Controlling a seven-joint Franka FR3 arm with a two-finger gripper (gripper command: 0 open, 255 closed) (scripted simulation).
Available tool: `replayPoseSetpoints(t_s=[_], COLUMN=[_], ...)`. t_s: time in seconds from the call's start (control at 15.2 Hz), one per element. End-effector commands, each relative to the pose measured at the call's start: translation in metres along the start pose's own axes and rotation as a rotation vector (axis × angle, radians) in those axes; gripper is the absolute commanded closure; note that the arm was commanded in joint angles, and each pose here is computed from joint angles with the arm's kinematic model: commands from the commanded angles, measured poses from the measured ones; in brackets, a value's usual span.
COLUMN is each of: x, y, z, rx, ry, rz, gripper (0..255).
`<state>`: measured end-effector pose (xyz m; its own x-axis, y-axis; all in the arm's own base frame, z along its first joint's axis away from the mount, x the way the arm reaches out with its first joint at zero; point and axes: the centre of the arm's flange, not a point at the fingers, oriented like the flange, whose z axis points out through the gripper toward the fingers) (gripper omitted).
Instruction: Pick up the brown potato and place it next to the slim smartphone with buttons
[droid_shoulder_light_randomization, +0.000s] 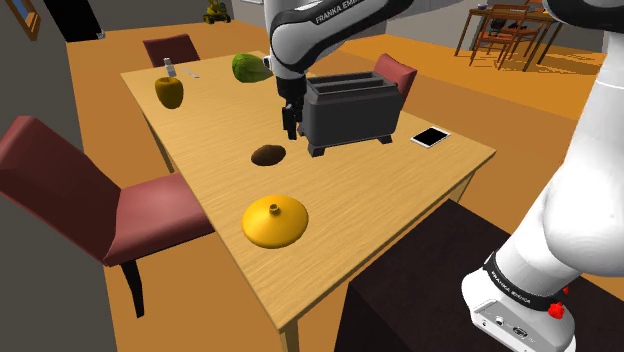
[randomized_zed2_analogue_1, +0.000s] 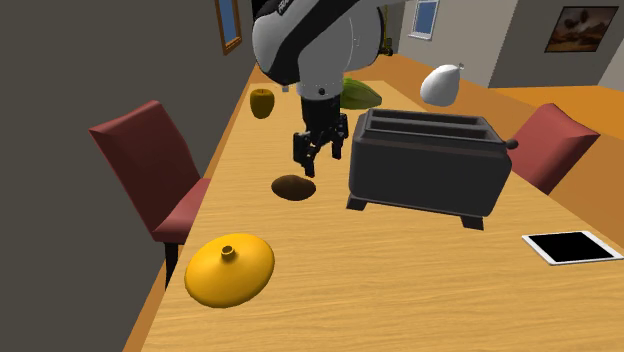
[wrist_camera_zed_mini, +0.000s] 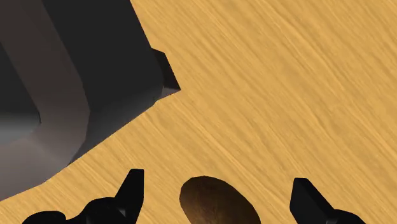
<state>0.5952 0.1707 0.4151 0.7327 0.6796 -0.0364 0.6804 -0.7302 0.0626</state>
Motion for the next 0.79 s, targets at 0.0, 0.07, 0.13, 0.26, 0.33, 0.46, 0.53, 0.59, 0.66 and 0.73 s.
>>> replayPoseSetpoints(t_s=[0.0,0.07,0.13,0.26,0.33,0.46,0.53,0.59,0.66,0.73], x=[0.022,0.034,0.045,0.068,0.079,0.098,0.098,0.098,0.099,0.099], y=[-0.004,-0.007,-0.01,-0.017,-0.02,-0.028,-0.028,-0.028,-0.028,-0.028], z=[0.016,0.02,0.024,0.032,0.036,0.042,0.048,0.053,0.058,0.063], rx=[0.004,0.003,0.002,0.001,0.0,-0.001,-0.001,-0.001,-0.001,-0.001], ry=[0.002,0.007,0.013,0.024,0.029,0.039,0.039,0.039,0.039,0.039], rz=[-0.057,-0.085,-0.113,-0.169,-0.197,-0.246,-0.246,-0.246,-0.246,-0.246], gripper=[0,0,0,0,0,0,0,0,0,0])
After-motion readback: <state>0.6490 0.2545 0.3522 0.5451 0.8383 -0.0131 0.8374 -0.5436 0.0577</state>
